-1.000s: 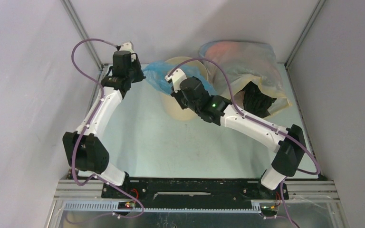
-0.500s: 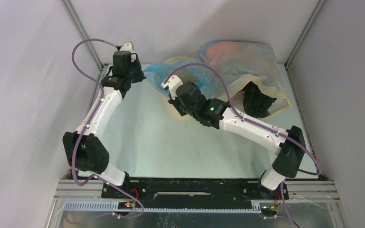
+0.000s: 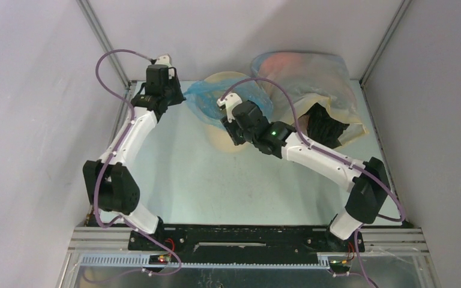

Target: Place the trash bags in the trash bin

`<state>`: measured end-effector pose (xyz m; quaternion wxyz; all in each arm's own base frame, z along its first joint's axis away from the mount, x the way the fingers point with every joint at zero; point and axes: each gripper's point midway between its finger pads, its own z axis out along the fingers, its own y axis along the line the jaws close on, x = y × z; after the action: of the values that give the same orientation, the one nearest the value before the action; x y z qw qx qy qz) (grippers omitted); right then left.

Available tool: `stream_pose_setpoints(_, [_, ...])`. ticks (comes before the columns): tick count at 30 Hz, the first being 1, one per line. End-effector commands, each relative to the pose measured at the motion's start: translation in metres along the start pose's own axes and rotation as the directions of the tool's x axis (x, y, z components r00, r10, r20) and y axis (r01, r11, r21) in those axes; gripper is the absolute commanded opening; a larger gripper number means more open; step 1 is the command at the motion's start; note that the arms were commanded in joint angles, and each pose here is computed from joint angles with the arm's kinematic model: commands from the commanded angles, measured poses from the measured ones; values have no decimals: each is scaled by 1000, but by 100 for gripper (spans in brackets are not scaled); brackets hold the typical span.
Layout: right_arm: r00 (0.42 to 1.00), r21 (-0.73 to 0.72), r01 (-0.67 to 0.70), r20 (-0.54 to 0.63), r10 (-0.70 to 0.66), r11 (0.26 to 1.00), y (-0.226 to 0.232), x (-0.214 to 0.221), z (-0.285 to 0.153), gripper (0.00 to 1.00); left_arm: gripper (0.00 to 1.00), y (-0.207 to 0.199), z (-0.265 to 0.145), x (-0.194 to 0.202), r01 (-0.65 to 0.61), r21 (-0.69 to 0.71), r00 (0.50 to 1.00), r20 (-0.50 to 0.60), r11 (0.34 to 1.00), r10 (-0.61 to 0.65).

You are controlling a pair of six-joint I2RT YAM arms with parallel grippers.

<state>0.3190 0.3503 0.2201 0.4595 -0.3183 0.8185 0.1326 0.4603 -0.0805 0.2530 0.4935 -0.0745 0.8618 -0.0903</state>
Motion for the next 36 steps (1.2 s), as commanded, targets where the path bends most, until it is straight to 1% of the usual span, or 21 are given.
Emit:
stream_pose_setpoints(1, [992,-68,-71,99,78,995,2,-30,-31,36,0,-1,5,-13,-16,-1,1000,10,1000,16])
stream_pose_setpoints(6, [977,-86,-132,158,144,988,-11,-49,-63,42,0,-1,12,-7,-19,5,1000,-16,1000,19])
stream_pose_setpoints(9, [958,-77,-191,204,203,978,-27,-61,-84,50,0,-5,14,-5,-17,25,999,-28,1000,18])
stream_pose_setpoints(11, [944,-54,-231,230,238,971,-41,-67,-95,54,0,-5,15,-4,-15,25,999,-35,1000,16])
stream_pose_setpoints(13, [930,-1,-270,258,261,963,-60,-69,-106,62,0,-6,14,-6,-13,29,999,-33,1000,14])
stream_pose_setpoints(15, [922,62,-295,280,267,953,-79,-70,-113,66,0,-7,12,-7,-10,31,999,-30,999,11])
stream_pose_setpoints(17, [917,110,-313,293,270,943,-94,-68,-119,69,0,-8,11,-8,-7,34,1000,-27,999,8])
stream_pose_setpoints(20, [919,146,-319,290,267,936,-108,-65,-120,74,0,-8,8,-10,-7,36,1000,-20,999,8])
stream_pose_setpoints(22, [920,147,-324,278,276,935,-114,-62,-116,76,0,-8,8,-10,-7,36,1000,-20,999,8])
stream_pose_setpoints(24, [921,124,-328,264,287,937,-115,-61,-111,75,0,-9,7,-11,-7,37,1000,-17,999,8])
stream_pose_setpoints(26, [920,85,-333,249,304,939,-113,-60,-104,71,0,-8,8,-12,-9,35,1000,-16,999,9])
stream_pose_setpoints(27, [918,70,-338,243,313,938,-113,-59,-101,68,0,-8,8,-11,-9,33,1000,-17,999,9])
stream_pose_setpoints(29, [913,39,-348,240,329,937,-114,-60,-96,56,0,-8,9,-10,-10,33,1000,-20,999,10])
stream_pose_setpoints(32, [906,-15,-358,235,351,934,-114,-62,-89,36,0,-7,12,-8,-9,29,1000,-26,1000,10])
stream_pose_setpoints(34, [902,-34,-368,229,366,929,-119,-62,-82,18,0,-6,14,-6,-10,26,999,-34,1000,11])
stream_pose_setpoints(36, [903,-18,-377,215,372,926,-125,-58,-75,1,0,-5,17,-4,-10,22,999,-43,1000,11])
